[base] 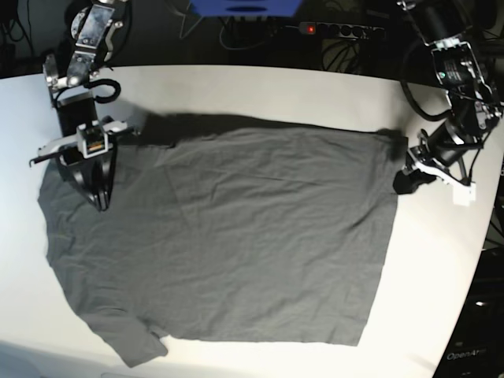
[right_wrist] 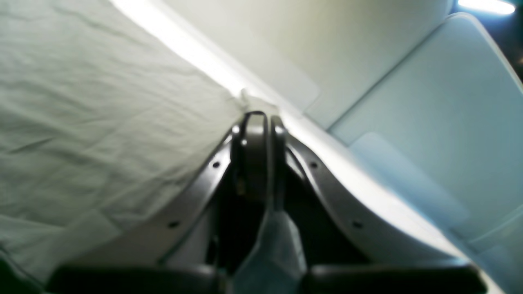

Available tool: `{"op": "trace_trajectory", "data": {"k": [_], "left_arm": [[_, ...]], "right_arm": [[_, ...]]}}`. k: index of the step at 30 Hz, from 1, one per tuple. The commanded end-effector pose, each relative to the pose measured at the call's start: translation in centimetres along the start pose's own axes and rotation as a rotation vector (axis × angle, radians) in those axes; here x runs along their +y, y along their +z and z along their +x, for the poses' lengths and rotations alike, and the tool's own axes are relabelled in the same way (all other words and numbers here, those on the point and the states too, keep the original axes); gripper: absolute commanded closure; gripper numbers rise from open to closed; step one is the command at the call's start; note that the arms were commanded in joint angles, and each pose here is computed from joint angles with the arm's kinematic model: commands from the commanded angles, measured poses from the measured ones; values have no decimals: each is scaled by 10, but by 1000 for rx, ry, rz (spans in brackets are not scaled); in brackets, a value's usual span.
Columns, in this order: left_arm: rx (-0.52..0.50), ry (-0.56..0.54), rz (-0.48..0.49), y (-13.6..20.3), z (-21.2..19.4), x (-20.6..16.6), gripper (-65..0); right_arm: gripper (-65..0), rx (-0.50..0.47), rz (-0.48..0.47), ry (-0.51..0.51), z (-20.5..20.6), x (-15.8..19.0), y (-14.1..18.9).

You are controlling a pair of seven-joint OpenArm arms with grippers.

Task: Fold the T-shirt properly
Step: 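Lift the grey shirt's edge slightly with both grippers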

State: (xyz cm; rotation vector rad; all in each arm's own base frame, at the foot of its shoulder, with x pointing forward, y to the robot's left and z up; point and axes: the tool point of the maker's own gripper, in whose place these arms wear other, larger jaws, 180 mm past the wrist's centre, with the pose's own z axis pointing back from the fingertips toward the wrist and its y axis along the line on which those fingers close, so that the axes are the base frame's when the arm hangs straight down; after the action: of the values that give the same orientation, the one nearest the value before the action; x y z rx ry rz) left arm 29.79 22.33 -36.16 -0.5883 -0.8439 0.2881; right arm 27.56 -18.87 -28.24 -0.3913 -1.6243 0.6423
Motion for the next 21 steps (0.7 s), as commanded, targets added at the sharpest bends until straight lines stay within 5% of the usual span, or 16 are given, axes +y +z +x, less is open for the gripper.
{"op": "trace_trajectory", "data": {"k": [1, 11, 18, 21], "left_arm": [[-47, -26, -27, 1, 20, -8, -42], [-57, -54, -56, -9, 44, -23, -42], [124, 48, 73, 14, -15, 18, -50], [158, 37, 111, 26, -24, 31, -129]], "right_arm": [[-13, -45, -26, 35, 10, -13, -6], [-13, -23, -36, 47, -4, -22, -25], [-13, -20, -28, 35, -4, -16, -22], [-13, -20, -32, 25, -4, -15, -22]]}}
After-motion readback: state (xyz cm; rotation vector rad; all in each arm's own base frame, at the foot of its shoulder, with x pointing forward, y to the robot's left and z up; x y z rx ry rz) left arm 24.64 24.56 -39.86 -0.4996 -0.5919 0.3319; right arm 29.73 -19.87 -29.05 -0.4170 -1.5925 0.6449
